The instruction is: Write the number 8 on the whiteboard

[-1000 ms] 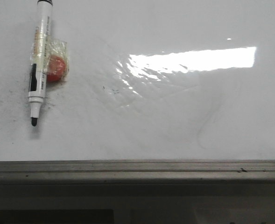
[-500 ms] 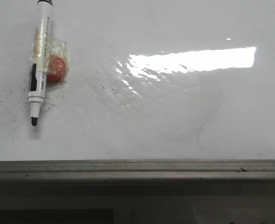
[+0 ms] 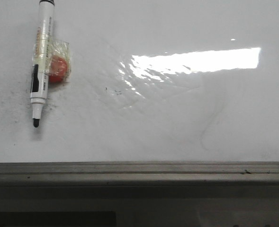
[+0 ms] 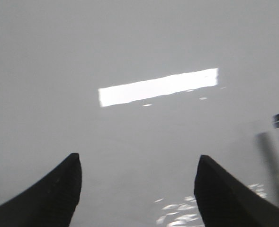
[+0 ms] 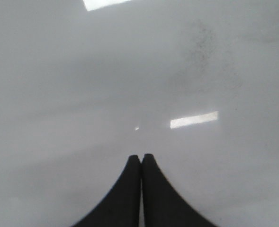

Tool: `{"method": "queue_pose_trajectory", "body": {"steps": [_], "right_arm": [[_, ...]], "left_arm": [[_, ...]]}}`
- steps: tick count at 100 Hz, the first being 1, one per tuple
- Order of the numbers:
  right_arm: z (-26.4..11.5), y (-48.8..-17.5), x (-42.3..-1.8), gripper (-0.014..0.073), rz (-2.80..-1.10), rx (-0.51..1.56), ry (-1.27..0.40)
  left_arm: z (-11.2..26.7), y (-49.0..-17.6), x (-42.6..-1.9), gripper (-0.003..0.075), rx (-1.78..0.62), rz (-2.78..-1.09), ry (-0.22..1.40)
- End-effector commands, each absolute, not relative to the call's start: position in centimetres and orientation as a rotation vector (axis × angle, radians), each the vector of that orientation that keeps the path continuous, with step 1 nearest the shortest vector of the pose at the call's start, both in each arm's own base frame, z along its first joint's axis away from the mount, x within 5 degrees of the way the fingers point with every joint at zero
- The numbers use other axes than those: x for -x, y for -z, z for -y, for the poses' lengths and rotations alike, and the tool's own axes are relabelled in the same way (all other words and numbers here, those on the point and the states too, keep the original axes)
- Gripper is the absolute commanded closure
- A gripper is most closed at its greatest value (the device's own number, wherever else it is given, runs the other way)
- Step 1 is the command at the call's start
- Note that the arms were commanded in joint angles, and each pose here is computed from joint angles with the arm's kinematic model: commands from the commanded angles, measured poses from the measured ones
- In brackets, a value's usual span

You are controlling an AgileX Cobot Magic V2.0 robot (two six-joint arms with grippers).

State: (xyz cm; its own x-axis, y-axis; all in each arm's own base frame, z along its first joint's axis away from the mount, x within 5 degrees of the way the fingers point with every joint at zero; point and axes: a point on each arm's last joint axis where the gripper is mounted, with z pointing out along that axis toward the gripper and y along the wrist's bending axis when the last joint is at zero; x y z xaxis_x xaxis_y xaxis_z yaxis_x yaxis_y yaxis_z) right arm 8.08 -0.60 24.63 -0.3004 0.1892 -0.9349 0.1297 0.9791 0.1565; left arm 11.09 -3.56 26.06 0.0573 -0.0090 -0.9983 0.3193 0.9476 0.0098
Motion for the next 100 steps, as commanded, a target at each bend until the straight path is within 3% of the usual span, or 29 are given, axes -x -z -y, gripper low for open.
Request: {"method": "queue_pose_trajectory", "body": {"steps": [1, 22, 35, 75, 86, 100], "right_arm": [[0.8, -26.4, -8.5, 0.0658, -1.781, -0.229, -0.048], [0.9, -25.6, -8.6, 0.0658, -1.77, -0.235, -0.042], [0.9, -25.3, -8.6, 0.0658, -1.772, -0.237, -0.041], [0.7, -25.4, -8.6, 0.0658, -1.764, -0.218, -0.054], [0.4, -25.4, -8.6, 0.0658, -1.768, -0.185, -0.081], [-0.3, -25.3, -8.6, 0.0658, -1.785, -0.111, -0.142]], "left_arm": [[5.4, -27.5, -11.4, 0.0249, -0.251, -1.402, 0.488], [9.7, -25.5, -11.6, 0.0306, -0.436, -1.506, 0.723], [11.1, -24.7, -12.1, 0.0347, -0.371, -1.563, 0.836], [12.8, -22.2, -13.3, 0.0363, -0.362, -1.69, 0.851], [13.0, -21.5, -13.6, 0.0467, -0.361, -1.729, 0.839], [13.2, -20.9, -13.8, 0.0724, -0.37, -1.757, 0.826]]}}
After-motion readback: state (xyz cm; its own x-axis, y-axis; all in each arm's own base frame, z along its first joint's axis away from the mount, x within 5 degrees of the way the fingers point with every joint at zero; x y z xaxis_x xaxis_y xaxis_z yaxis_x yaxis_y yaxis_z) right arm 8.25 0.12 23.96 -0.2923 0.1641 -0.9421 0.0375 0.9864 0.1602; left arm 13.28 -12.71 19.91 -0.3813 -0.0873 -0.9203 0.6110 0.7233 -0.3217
